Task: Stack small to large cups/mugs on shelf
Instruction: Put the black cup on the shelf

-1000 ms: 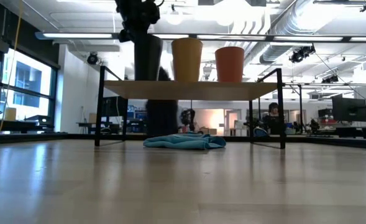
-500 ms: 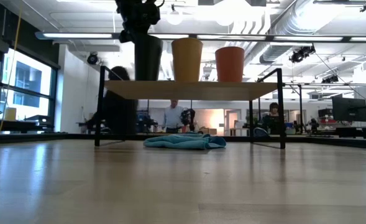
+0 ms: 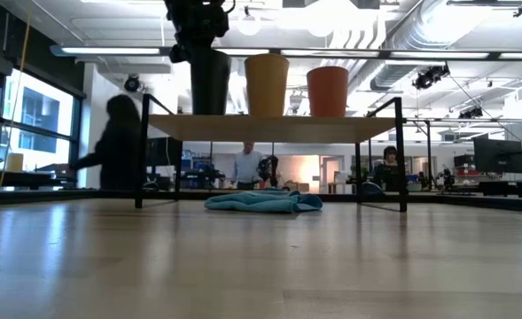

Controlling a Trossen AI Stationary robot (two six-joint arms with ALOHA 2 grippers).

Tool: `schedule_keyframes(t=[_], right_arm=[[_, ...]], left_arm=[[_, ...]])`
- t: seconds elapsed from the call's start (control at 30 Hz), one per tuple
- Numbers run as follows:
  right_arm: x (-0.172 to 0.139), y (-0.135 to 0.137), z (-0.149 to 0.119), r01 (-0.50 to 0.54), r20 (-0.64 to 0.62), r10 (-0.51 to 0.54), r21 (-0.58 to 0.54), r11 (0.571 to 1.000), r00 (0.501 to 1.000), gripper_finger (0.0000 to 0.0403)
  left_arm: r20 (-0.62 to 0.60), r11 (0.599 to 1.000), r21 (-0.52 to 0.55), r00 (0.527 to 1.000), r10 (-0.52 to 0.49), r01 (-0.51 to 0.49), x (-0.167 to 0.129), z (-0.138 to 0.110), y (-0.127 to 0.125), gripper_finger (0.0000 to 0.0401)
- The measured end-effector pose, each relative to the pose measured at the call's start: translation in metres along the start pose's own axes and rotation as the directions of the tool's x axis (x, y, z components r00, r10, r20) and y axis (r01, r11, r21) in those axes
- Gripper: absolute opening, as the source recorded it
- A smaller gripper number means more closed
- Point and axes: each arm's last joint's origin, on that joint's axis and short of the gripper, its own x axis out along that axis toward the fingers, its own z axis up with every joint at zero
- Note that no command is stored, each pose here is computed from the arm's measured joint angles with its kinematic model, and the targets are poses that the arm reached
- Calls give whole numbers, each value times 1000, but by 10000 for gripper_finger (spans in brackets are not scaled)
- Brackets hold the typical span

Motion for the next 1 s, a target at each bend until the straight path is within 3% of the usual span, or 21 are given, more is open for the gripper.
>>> schedule_keyframes(t=[1.0], right_arm=[[0, 0, 0, -6, -6, 6, 12, 1000, 1000, 69]], left_arm=[[-35, 999, 3, 998, 51, -51, -1, -4, 1, 56]])
